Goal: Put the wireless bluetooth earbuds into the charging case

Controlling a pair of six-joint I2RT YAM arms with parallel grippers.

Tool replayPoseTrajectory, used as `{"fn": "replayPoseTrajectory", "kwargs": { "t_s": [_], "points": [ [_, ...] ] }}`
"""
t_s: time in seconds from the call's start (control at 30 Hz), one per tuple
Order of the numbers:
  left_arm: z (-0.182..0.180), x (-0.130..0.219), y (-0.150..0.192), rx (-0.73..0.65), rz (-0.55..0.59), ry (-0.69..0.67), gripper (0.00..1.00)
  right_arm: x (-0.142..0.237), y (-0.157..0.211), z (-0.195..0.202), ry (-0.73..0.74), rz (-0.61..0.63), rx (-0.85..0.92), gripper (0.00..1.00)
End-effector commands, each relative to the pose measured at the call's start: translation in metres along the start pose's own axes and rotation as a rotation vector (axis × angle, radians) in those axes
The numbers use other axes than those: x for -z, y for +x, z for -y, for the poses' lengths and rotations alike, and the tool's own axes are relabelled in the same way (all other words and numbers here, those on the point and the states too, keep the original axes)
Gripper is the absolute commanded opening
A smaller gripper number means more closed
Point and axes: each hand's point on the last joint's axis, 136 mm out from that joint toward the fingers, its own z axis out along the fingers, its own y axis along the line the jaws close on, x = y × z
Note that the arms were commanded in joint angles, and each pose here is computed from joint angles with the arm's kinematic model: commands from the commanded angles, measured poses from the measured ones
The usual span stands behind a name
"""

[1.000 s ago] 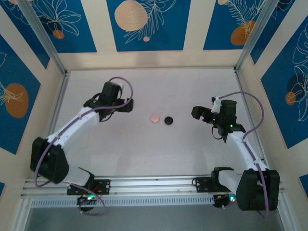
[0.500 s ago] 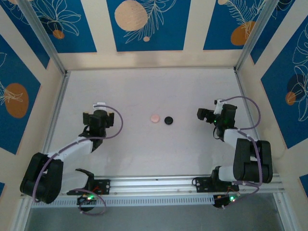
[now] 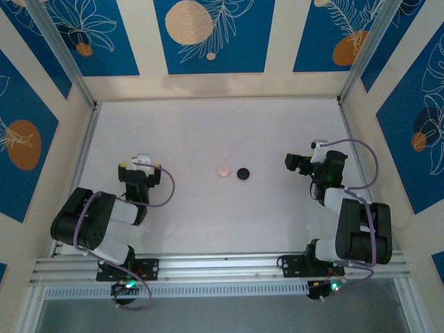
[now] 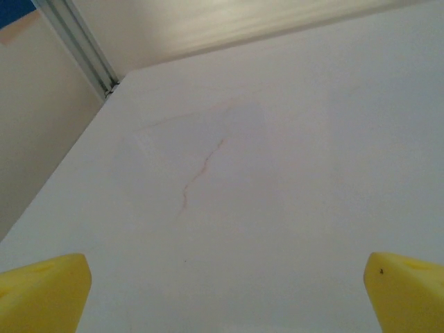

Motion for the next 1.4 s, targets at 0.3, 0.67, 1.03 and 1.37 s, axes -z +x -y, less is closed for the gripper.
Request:
{"fn": "replayPoseTrajectory", "kwargs": {
  "t_s": [0.3,0.67,1.03,1.37],
  "points": [
    [0.002,-0.019,-0.006,0.118,-0.006,0.116,1.0,0.012,-0.008,-0.006,0.062,0.094,0.112,0.99],
    [0.008,-0.02,-0.006,0.101,-0.016,0.154,1.0,0.006,-0.006,-0.035,-0.081,0.105,0.095,0.99],
    [0.012,-0.02,-0.006,0.094,-0.018,0.172,1.0,-0.03,0.011,-0.032,-0.071,0.058,0.135,0.99],
    [0.012,-0.02,-0.007,0.094,-0.017,0.174,1.0,-0.029,0.012,-0.031,-0.071,0.052,0.128,0.99]
  ]
}}
